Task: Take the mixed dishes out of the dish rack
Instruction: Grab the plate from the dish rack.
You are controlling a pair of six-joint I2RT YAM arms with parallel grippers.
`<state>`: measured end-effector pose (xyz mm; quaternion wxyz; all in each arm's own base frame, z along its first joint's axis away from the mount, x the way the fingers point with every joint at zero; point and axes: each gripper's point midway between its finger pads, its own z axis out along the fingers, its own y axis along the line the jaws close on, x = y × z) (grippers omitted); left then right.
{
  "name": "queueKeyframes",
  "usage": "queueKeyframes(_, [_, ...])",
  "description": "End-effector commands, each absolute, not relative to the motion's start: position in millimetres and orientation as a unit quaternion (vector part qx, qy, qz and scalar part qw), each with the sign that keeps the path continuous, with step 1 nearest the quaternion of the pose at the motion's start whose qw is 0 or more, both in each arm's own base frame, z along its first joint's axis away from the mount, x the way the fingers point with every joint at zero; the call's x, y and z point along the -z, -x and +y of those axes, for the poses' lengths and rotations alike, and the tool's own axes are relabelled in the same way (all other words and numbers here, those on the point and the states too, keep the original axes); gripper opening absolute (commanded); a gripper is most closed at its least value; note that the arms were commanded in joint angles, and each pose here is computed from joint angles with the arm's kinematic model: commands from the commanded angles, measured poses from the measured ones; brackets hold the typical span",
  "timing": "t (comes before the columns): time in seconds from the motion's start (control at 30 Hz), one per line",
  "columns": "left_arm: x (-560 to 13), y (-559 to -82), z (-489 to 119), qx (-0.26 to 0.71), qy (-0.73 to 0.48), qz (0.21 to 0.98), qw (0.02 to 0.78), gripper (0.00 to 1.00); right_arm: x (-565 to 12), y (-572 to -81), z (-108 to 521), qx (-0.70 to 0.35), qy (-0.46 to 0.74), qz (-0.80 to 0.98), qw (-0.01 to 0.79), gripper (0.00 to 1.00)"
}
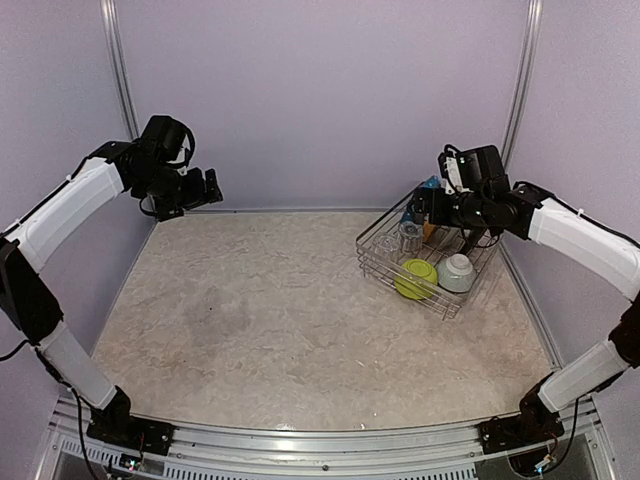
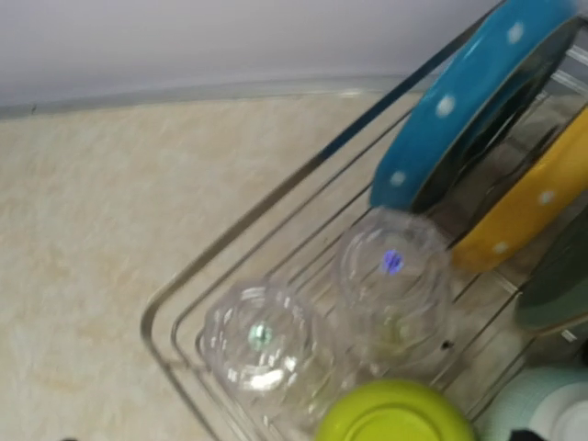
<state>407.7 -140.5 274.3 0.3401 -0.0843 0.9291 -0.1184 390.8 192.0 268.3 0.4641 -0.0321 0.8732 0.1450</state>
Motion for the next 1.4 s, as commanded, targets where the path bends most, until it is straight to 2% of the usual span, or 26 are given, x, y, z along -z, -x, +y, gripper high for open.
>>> queueKeyframes(0.0, [-289.6,-410.9,-135.0,0.108,0.092,0.916,0.375,0.99,-299.5,-395.0,176.2,-0.113,-0.024,0.868,0.482,0.99])
queueKeyframes(0.23, [-308.7,-416.1,-136.0,0.124,0.094,0.896,0.415,0.99,-333.9,-397.1,133.4,-0.049,-0.117,0.860,0.493,0.99])
queueKeyframes(0.57, [-303.5,-423.4,-125.5,0.096,0.125,0.895,0.417,0.99,-353.4,-401.2,54.6,-0.032,-0.255,0.842,0.473,0.99])
queueKeyframes(0.8, [-296.1,-425.1,-112.4,0.053,0.150,0.904,0.397,0.99,-338.8,-404.2,12.9,0.001,-0.300,0.839,0.454,0.99])
queueKeyframes(0.93, [-291.4,-425.8,-109.0,0.038,0.156,0.907,0.389,0.99,-318.7,-407.1,-7.2,0.033,-0.332,0.845,0.418,0.99])
queueKeyframes(1.17, [-288.7,-424.1,-102.9,0.024,0.167,0.907,0.387,0.99,-283.1,-418.3,-22.2,0.079,-0.363,0.857,0.357,0.92])
queueKeyframes(1.37, [-286.0,-422.5,-97.9,0.013,0.176,0.907,0.383,0.99,-265.8,-434.1,-28.2,0.079,-0.377,0.856,0.345,0.88])
